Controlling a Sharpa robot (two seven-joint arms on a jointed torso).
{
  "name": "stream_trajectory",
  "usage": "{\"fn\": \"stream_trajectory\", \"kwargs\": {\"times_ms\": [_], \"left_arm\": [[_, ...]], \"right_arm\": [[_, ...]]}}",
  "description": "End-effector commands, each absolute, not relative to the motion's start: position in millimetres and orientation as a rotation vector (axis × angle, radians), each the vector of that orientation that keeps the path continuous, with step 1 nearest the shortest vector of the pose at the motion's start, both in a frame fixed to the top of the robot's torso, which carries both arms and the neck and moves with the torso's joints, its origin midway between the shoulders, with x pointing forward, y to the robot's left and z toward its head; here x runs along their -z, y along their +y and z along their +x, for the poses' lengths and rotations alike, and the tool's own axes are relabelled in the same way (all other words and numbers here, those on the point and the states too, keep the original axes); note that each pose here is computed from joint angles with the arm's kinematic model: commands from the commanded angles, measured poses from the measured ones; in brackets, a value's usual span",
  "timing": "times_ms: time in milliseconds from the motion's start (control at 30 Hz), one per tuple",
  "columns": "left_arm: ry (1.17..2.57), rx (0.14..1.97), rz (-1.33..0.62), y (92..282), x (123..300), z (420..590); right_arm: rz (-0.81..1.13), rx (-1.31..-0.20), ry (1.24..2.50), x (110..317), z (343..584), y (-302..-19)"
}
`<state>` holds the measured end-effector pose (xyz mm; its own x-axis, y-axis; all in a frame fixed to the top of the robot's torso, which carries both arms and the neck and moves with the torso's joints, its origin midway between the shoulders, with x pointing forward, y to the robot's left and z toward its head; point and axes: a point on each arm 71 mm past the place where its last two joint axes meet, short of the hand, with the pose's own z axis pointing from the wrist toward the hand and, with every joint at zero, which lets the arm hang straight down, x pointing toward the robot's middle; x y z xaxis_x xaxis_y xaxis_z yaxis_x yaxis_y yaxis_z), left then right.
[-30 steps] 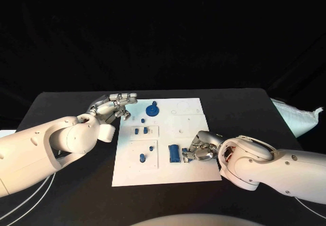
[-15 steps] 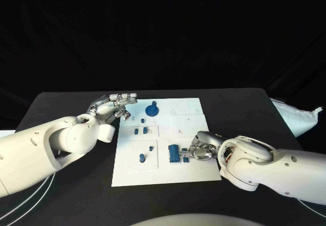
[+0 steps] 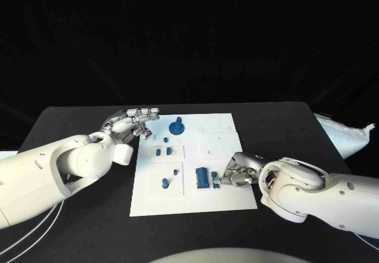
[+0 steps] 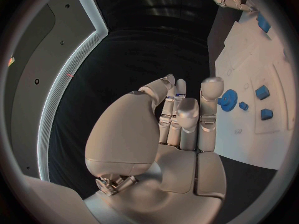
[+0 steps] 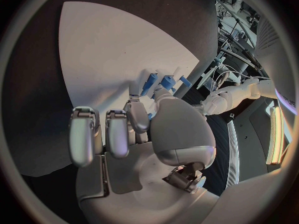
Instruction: Assemble the parts on the task board
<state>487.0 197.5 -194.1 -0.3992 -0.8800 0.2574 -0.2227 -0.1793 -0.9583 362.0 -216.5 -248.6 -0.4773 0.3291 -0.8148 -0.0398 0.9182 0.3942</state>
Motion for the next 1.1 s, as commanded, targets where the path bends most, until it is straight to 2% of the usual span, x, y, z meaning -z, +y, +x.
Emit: {"fn": "stream_trajectory", "kwargs": {"times_ms": [33, 833, 1100], "left_arm": [[1.570, 1.643, -1.266, 195.6, 193.3, 486.5], [1.571, 1.639, -1.269, 196.3, 193.7, 486.9], [1.572, 1.639, -1.269, 196.4, 193.8, 487.0]], "right_arm": [[0.151, -0.466, 2.032, 248.4, 360.6, -214.4], [0.121, -0.427, 2.045, 254.4, 368.0, -214.3], [0.142, -0.481, 2.000, 250.1, 367.4, -210.3]]}}
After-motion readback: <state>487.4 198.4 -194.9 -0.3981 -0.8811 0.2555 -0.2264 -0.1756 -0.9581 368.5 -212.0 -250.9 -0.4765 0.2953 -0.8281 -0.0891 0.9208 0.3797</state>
